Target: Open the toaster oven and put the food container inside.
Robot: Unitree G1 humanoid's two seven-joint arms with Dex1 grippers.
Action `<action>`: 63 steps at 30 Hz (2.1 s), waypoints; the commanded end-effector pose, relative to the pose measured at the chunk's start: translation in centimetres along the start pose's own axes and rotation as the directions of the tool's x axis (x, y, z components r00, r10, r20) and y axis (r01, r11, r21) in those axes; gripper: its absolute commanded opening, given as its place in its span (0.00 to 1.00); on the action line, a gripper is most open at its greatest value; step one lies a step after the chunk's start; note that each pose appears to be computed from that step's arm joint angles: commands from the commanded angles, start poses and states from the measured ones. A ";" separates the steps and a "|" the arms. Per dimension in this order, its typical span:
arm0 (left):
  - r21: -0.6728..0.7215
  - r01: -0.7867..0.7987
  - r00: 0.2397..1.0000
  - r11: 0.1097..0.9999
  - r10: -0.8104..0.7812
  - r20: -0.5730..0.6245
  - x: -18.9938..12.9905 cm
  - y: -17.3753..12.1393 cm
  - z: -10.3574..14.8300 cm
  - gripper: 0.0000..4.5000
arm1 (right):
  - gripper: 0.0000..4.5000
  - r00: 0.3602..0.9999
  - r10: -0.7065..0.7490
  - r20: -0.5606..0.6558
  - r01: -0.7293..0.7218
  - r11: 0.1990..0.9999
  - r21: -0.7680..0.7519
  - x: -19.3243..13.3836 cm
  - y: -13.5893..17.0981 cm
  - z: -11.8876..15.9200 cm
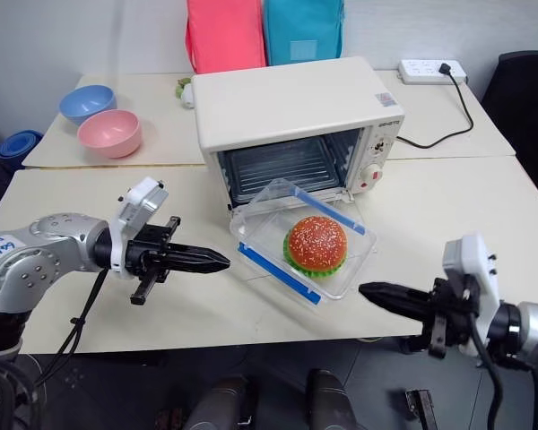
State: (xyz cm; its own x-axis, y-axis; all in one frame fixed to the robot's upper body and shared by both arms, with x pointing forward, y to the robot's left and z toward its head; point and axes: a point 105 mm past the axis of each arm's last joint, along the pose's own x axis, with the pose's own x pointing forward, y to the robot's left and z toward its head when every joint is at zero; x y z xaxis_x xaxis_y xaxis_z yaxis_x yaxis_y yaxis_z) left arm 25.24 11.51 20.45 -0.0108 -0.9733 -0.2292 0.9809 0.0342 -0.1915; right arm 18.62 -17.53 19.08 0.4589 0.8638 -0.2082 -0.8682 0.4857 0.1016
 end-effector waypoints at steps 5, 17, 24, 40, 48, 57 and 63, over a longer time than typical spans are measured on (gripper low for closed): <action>0.108 0.038 0.995 0.993 -0.027 -0.097 1.7 0.6 -1.2 0.00 | 0.01 0.985 -0.147 -0.093 0.140 0.987 -0.083 1.3 -2.1 -3.1; 0.149 0.011 0.996 0.989 0.003 -0.093 4.1 1.8 -1.4 0.00 | 0.01 0.973 -0.229 0.014 0.228 0.960 -0.165 4.7 -8.2 -1.2; 0.144 -0.077 0.996 0.987 0.082 -0.032 5.2 3.4 -0.9 0.00 | 0.01 0.959 -0.268 0.094 0.282 0.937 -0.205 6.7 -11.0 1.3; 0.129 -0.137 0.991 0.982 0.134 0.031 3.3 2.8 0.0 0.00 | 0.01 0.999 0.009 -0.037 -0.011 0.998 -0.055 3.9 -2.1 -2.2; 0.139 -0.141 0.990 0.980 0.140 0.014 0.9 1.6 0.9 0.00 | 0.01 0.998 0.051 0.036 -0.049 0.996 -0.070 9.9 -0.7 -1.9; 0.168 -0.218 0.976 0.961 0.218 0.019 -3.3 -0.3 2.2 0.00 | 0.01 0.981 -0.112 0.160 0.131 0.985 -0.111 14.5 -5.2 1.4; 0.175 -0.309 0.950 0.935 0.297 0.093 -4.6 -0.2 3.1 0.00 | 0.01 0.967 -0.148 0.206 0.177 0.976 -0.129 16.3 -7.9 3.2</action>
State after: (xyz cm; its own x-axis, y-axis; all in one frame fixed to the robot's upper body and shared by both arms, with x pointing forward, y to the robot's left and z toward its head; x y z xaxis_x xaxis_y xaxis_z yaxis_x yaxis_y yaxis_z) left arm 26.10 15.34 23.50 0.2870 -0.9343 -0.2115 0.9566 0.2914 0.0108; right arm 33.18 -7.17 16.92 0.6129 0.7879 -0.0598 -0.7900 0.6125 -0.0268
